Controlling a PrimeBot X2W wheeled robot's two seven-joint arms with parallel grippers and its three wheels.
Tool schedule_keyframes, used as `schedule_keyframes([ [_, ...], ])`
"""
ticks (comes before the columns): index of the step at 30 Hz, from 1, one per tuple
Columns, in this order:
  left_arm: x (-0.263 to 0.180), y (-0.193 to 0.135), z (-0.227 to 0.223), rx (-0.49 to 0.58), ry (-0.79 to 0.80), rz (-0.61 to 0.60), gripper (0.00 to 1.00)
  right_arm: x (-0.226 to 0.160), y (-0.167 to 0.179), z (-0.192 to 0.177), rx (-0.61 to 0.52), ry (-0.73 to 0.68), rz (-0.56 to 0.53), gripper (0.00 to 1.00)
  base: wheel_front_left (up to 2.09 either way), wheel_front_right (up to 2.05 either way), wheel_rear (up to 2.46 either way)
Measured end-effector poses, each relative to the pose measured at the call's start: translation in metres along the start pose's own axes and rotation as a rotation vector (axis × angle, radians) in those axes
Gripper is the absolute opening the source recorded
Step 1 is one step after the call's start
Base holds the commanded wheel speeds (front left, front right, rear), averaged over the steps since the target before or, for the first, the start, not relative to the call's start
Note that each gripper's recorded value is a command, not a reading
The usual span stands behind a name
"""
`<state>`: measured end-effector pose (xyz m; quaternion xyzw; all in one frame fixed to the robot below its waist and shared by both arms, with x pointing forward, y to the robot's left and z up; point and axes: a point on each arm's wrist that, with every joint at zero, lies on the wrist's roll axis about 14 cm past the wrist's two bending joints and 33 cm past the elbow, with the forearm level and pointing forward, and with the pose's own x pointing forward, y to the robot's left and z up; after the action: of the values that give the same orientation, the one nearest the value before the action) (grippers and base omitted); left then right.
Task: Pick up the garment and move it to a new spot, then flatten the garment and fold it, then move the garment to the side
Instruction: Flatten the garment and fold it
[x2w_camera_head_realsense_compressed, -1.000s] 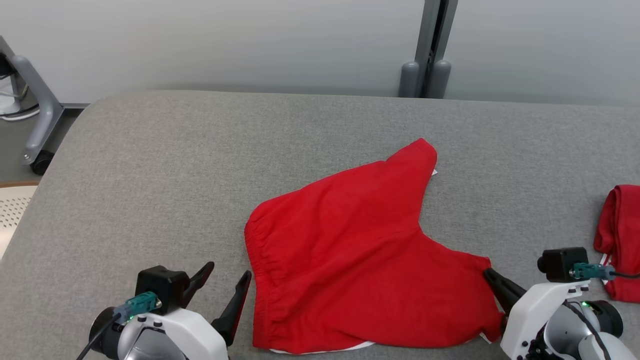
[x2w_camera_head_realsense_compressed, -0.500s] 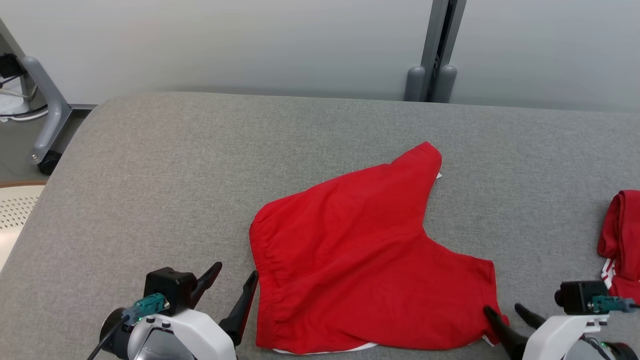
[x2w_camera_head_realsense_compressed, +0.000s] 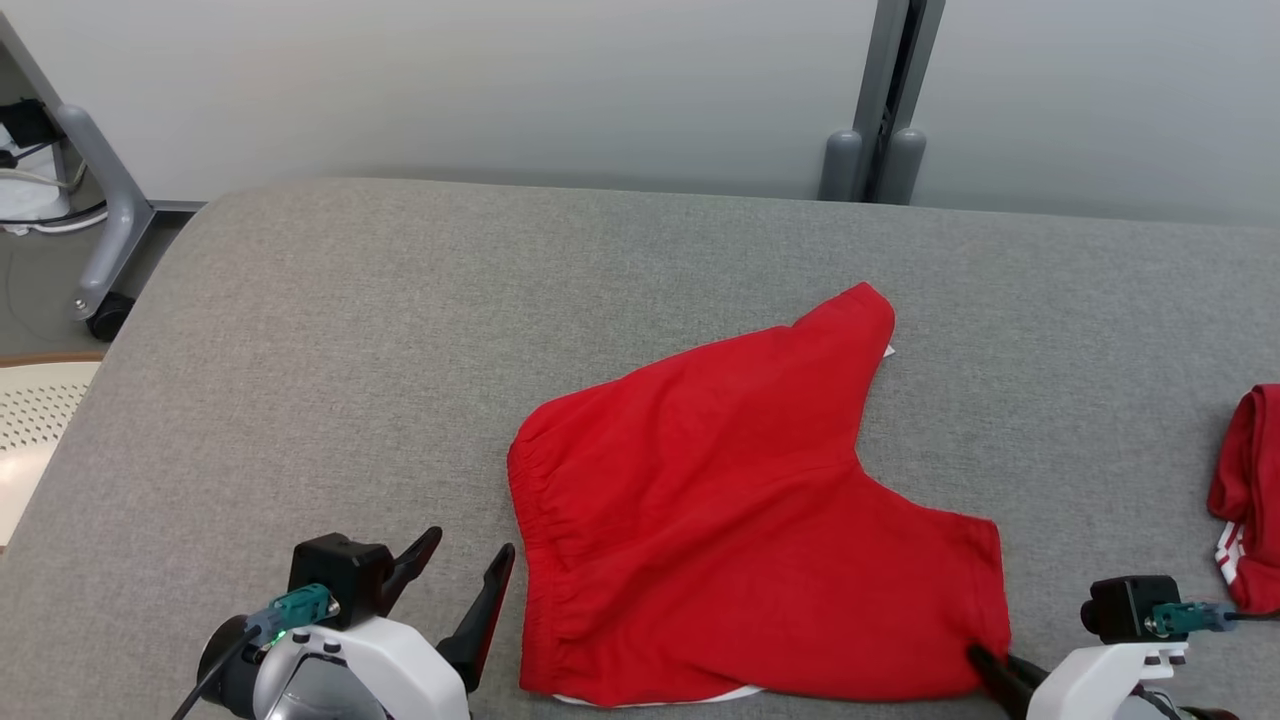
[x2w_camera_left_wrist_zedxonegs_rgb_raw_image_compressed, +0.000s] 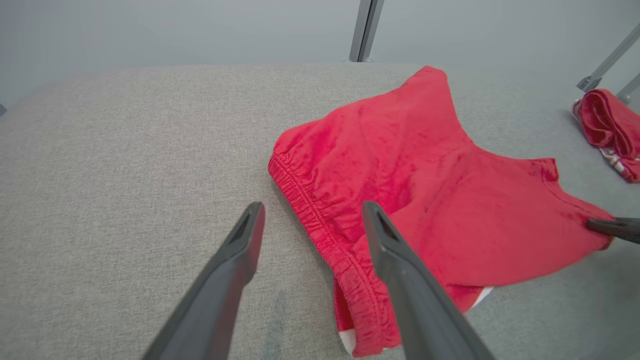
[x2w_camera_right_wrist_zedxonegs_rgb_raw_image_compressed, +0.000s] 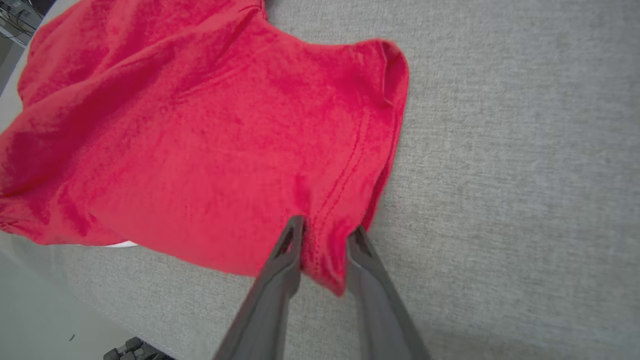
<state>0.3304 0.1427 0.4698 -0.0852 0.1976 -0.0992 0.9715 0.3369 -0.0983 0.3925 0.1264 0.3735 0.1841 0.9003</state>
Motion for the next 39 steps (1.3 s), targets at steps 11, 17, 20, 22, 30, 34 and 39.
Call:
schedule_keyframes([
  [11,0.0,0.003,-0.002,-0.001,0.01,0.007,1.0,0.004,0.0,0.017,-0.007,-0.056,-0.005,0.0,0.0,0.0,0.0],
  [17,0.004,0.001,-0.004,0.0,0.025,-0.003,1.0,0.015,-0.002,0.035,0.001,-0.079,-0.003,0.05,0.0,0.0,0.0],
  [20,0.009,0.0,-0.002,0.004,0.026,-0.008,1.0,0.027,-0.01,0.045,0.017,-0.067,-0.01,0.21,0.0,0.0,0.0],
  [22,0.01,0.0,-0.004,0.0,0.031,-0.01,1.0,0.032,-0.016,0.044,0.025,-0.049,-0.021,0.27,0.0,0.0,0.0],
  [30,0.009,0.001,0.001,-0.007,-0.012,0.002,1.0,0.038,-0.015,0.052,0.024,-0.069,-0.008,1.0,0.0,0.0,0.0],
  [34,0.008,0.003,0.017,-0.009,-0.102,0.016,1.0,0.026,-0.012,0.068,0.008,-0.156,0.001,1.0,0.0,0.0,0.0],
  [39,-0.001,0.013,0.054,-0.041,-0.315,0.084,1.0,-0.016,-0.006,0.11,-0.028,-0.41,0.011,1.0,0.0,0.0,0.0],
])
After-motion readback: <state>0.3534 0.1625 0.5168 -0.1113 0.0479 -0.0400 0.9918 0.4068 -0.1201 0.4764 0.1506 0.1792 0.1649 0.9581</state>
